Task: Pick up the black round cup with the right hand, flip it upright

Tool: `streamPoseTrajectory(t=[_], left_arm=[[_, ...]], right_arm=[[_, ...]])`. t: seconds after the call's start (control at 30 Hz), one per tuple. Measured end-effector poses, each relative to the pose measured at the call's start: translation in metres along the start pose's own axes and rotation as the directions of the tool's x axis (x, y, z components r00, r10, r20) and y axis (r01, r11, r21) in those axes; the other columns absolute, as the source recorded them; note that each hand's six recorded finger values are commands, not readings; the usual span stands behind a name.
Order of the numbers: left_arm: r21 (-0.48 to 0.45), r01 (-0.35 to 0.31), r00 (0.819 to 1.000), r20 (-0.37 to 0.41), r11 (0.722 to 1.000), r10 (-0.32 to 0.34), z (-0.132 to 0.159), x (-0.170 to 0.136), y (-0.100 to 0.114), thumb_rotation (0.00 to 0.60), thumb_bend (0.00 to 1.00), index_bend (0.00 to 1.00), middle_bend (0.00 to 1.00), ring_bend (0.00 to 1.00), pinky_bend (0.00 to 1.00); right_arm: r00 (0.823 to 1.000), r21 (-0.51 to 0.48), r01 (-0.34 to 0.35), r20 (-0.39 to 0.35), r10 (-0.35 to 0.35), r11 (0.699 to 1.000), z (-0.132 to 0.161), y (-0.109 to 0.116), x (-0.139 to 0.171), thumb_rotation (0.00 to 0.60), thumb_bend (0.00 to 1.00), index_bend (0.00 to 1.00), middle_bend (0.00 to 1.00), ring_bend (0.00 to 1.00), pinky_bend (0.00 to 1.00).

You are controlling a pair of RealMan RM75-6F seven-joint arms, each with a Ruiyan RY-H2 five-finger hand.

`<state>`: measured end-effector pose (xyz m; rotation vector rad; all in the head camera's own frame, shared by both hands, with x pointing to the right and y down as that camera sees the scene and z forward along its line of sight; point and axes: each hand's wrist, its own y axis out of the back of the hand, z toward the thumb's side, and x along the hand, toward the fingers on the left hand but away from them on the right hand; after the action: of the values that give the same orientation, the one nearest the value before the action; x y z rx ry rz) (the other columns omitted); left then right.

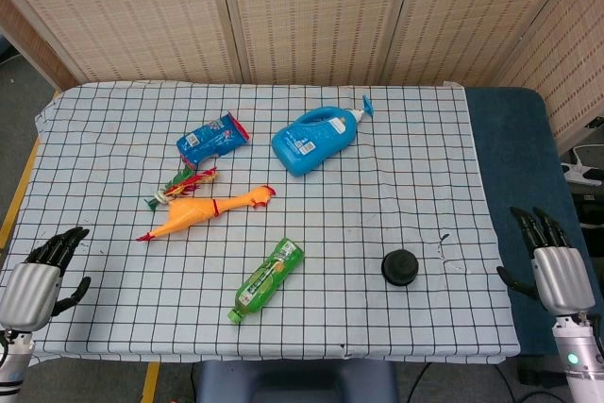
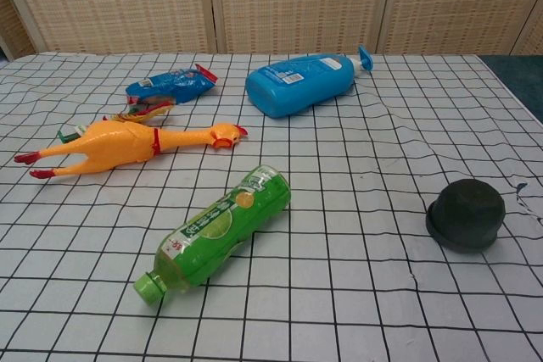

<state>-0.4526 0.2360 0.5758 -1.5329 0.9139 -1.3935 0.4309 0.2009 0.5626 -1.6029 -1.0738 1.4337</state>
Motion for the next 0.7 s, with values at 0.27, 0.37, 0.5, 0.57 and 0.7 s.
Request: streamPoseTrajectory(t=[0.27, 0.37, 0.5, 0.57, 0.7], left_arm=[[0.017, -0.008, 0.999, -0.042, 1.0, 0.009, -0.005, -0.003, 0.0, 0.6, 0.36, 0.13, 0.12, 0.17, 0.33], [-0.005, -0.008, 0.998, -0.06, 1.0, 0.007, -0.007, -0.003, 0.001, 0.6, 0.36, 0.13, 0.12, 0.17, 0.33], [-0.013, 0.007, 0.997, -0.074, 1.0, -0.008, -0.011, -0.004, -0.001, 0.6, 0.36, 0.14, 0.12, 0.17, 0.33], [-0.021, 0.015, 0.997, -0.079, 1.0, -0.017, -0.011, -0.005, -0.001, 0.6, 0.36, 0.14, 0.12, 0.17, 0.33], [-0.002, 0.022, 0.997, -0.076, 1.0, -0.022, -0.009, -0.008, 0.0, 0.6, 0.36, 0.15, 0.12, 0.17, 0.33]], right_arm=[[0.999, 0.007, -0.052, -0.006, 0.052, 0.999, 0.0, -0.004, -0.003, 0.6, 0.14, 0.0, 0.09, 0.0, 0.13], [0.996, 0.013, -0.083, -0.008, 0.083, 0.996, -0.001, -0.008, -0.006, 0.6, 0.13, 0.0, 0.09, 0.0, 0.13], [0.99, 0.018, -0.141, -0.01, 0.141, 0.99, -0.002, -0.016, -0.011, 0.6, 0.11, 0.0, 0.09, 0.0, 0.13], [0.986, 0.019, -0.165, -0.015, 0.165, 0.986, -0.003, -0.019, -0.013, 0.6, 0.1, 0.0, 0.09, 0.0, 0.13], [0.976, -0.011, -0.215, -0.029, 0.214, 0.977, -0.002, -0.027, -0.019, 0.6, 0.07, 0.0, 0.09, 0.0, 0.08]])
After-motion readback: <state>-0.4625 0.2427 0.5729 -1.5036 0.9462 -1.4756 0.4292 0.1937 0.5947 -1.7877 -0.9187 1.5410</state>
